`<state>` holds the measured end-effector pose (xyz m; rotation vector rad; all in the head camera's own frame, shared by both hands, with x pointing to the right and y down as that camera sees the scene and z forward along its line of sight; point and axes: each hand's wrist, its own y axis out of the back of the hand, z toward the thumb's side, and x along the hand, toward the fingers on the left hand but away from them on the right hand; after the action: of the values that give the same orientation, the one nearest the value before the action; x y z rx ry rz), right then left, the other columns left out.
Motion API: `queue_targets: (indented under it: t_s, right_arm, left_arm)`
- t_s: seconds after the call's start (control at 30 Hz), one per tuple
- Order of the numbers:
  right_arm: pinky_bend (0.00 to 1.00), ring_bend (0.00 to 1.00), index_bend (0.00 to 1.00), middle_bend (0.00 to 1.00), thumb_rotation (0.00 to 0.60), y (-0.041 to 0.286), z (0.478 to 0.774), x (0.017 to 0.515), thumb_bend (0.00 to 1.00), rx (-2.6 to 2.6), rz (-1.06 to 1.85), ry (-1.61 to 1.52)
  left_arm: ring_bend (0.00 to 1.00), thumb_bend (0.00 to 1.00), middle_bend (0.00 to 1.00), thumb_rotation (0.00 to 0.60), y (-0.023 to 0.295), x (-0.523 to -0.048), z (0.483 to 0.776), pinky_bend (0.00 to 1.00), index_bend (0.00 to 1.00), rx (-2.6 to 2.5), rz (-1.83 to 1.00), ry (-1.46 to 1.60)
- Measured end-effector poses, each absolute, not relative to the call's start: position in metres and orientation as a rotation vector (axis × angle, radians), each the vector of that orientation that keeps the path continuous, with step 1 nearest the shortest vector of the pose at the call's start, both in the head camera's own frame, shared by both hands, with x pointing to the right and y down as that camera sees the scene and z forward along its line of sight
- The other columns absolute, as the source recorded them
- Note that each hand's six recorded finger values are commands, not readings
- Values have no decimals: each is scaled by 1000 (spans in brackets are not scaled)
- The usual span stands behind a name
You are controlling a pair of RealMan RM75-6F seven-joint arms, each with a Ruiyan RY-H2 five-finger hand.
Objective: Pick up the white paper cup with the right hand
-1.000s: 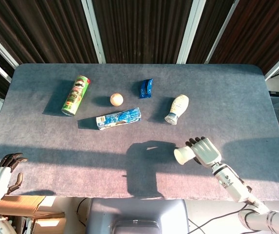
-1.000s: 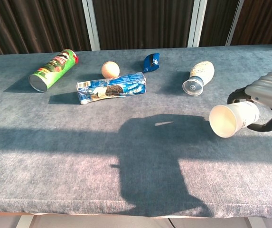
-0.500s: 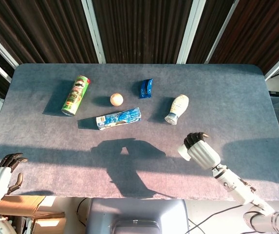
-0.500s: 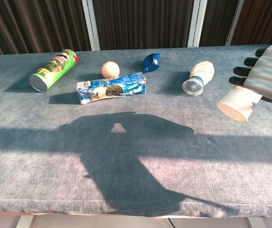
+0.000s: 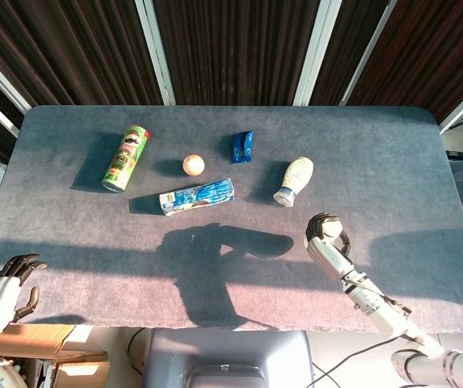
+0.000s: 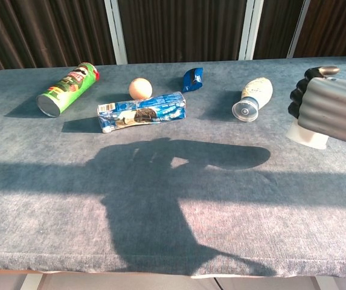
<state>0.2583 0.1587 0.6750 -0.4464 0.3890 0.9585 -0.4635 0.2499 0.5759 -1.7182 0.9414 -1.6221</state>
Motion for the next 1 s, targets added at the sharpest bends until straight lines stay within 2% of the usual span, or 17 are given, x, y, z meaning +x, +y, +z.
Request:
queue_targets:
  t_s: [0.13,0.33,0.43,0.57,0.67,0.87,1.0]
  right_arm:
    - [566,432,594,492,600,166,685,250,654,-434,960,430]
    - [487,321,497,468,600,179,702,236,599,-430,968,487]
    - [439,268,445,415,600,181,705,236,517,-441,978,492]
    - [369,193,294,320,600,181,705,237,418,-463,1003,478]
    - [338,143,182,234,600,181,704,238,358,-490,1027,461]
    - [303,94,31,134,600,182,701,242,275,-557,1074,431]
    - [261,57,0,73,600,180,694,243,240,-620,1116,380]
  left_arm:
    - [135,552,167,600,250,-464,575,388,290,-1718,-1619,949]
    - [135,552,167,600,249,-467,573,389,291,-1718,-1618,966]
    - [136,552,168,600,249,-467,572,389,291,-1718,-1616,967]
    - [136,552,168,600,249,-466,572,389,291,-1719,-1614,964]
    - [136,552,169,600,249,-466,573,389,291,-1718,-1613,962]
    - [137,551,169,600,249,-466,573,389,290,-1718,-1617,959]
    - [137,552,170,600,249,-465,572,389,291,-1717,-1613,961]
